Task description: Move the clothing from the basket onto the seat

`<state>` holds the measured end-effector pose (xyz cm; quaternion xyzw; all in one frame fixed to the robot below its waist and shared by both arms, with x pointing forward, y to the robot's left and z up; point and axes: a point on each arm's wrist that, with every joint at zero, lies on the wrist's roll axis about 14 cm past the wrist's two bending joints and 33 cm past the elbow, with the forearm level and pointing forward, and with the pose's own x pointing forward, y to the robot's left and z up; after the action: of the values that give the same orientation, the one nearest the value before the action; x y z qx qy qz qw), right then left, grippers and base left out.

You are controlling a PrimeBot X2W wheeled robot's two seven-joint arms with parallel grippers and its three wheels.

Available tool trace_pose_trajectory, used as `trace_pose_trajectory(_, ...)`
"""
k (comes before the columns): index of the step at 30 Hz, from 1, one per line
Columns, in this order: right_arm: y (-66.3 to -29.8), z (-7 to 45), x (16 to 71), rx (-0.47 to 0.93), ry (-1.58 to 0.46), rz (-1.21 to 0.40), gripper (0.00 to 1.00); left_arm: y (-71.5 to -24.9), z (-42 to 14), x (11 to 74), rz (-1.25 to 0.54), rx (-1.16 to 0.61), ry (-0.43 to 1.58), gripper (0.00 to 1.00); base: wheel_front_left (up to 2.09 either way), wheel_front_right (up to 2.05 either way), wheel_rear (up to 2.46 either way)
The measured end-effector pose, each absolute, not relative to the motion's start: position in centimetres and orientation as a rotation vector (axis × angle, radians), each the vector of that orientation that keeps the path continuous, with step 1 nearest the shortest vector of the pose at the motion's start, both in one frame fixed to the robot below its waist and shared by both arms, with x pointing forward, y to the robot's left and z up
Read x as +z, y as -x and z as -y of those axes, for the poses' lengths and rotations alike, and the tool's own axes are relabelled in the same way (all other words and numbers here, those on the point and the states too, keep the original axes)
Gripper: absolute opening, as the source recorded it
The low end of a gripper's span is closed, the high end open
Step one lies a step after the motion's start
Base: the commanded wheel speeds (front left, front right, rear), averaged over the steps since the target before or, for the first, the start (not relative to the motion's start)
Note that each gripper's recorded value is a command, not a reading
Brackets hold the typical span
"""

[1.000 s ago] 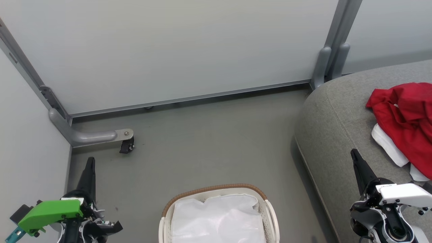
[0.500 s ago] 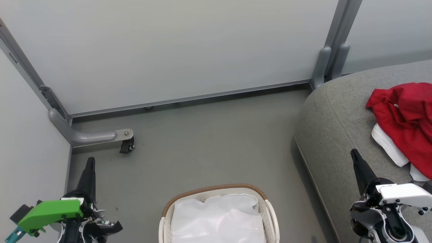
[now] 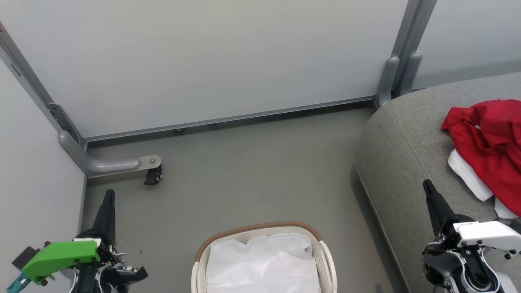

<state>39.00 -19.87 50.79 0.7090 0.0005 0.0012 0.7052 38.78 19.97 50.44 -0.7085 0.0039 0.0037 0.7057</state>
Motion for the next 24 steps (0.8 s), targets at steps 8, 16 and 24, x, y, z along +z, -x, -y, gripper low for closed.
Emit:
trace_pose_trajectory(8, -39.0, 19.87, 50.79, 0.003, -1.576, -0.001, 0.0, -38.78, -19.97, 50.44, -0.009, 0.008, 1.575, 0.0, 0.0, 0.0, 0.0)
trace_pose_trajectory(16, -39.0, 19.87, 50.8, 0.003, -1.576, -0.001, 0.0, -38.78, -19.97, 50.44, -0.009, 0.008, 1.575, 0.0, 0.0, 0.0, 0.0)
trace_pose_trajectory(24, -39.0, 19.87, 50.79, 0.003, -1.576, -0.001, 0.0, -38.78, -19.97, 50.44, -0.009, 0.008, 1.575, 0.0, 0.0, 0.0, 0.0)
